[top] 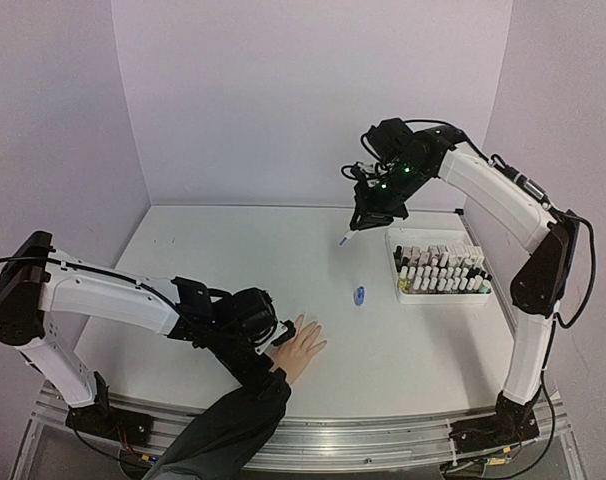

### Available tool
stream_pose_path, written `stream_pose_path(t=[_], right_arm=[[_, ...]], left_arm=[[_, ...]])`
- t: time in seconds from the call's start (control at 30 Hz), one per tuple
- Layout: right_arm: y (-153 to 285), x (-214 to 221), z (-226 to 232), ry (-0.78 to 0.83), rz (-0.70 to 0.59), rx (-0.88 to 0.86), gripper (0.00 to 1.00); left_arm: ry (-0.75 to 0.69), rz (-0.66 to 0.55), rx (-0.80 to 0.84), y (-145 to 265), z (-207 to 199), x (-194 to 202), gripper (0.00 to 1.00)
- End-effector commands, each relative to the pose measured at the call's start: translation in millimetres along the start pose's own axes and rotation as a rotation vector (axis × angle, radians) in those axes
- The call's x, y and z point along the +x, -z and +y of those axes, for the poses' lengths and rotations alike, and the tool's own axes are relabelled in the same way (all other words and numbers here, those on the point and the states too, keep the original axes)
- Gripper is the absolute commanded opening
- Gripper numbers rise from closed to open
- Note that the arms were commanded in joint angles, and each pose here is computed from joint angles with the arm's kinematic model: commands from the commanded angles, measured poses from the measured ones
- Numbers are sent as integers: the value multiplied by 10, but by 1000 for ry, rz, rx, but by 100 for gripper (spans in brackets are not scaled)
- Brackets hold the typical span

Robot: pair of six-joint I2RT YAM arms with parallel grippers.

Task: Paint the nails
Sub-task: Grasp the hand at the center of the board.

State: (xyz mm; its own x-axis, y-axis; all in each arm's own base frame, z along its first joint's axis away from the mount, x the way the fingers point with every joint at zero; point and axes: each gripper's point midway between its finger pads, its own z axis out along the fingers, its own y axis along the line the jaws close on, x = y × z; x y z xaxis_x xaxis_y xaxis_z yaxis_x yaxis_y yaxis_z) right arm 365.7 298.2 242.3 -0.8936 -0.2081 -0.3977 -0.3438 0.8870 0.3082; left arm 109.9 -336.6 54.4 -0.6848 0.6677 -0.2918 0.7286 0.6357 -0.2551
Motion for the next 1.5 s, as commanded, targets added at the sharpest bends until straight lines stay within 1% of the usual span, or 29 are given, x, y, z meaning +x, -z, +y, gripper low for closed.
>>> stream_pose_path(t=[0.0, 0.07, 0.13, 0.37, 0.47, 0.57, 0.7, 0.9, 0.93, 1.03, 1.07, 1.1, 1.13, 1.23, 1.4, 1.47], right_arm=[[237, -36, 193, 64, -49, -87, 0], [241, -47, 225, 74, -50, -104, 0], [237, -60, 238, 87, -51, -111, 0], [245, -82, 252, 103, -53, -129, 0], [236, -49, 223, 104, -45, -124, 0], [200, -10, 193, 103, -32, -119, 0], [153, 19, 175, 104, -20, -116, 0], [167, 76, 200, 106, -4, -153, 0], [175, 101, 207, 106, 2, -164, 0], [234, 181, 261, 114, 17, -219, 0], [263, 217, 282, 122, 23, -238, 0], [284, 246, 299, 128, 28, -255, 0], [317, 277, 301, 132, 30, -268, 0], [415, 406, 312, 132, 55, -353, 0], [516, 674, 527, 160, 129, -576, 0], [536, 720, 574, 189, 128, -622, 0]], left_arm=[[3, -3, 19, -16, -98, 40, 97], [-41, -34, 36, -53, -200, -31, 97], [-69, -42, 55, -106, -293, 0, 97], [3, 18, 46, -224, -202, 200, 95], [42, 27, 37, -270, -126, 208, 89], [43, 15, 30, -306, -104, 144, 77], [63, 16, 52, -354, -141, 136, 66], [52, -23, 64, -359, -165, 56, 46], [52, -29, 66, -352, -168, 45, 41], [43, -41, 65, -340, -159, 51, 15], [45, -42, 65, -339, -148, 66, 7], [49, -40, 65, -336, -135, 98, 2], [51, -41, 67, -327, -127, 124, 0], [53, -60, 49, -279, -75, 145, 0], [49, -117, -29, -202, 100, 167, 0], [41, -133, -38, -206, 148, 238, 0]])
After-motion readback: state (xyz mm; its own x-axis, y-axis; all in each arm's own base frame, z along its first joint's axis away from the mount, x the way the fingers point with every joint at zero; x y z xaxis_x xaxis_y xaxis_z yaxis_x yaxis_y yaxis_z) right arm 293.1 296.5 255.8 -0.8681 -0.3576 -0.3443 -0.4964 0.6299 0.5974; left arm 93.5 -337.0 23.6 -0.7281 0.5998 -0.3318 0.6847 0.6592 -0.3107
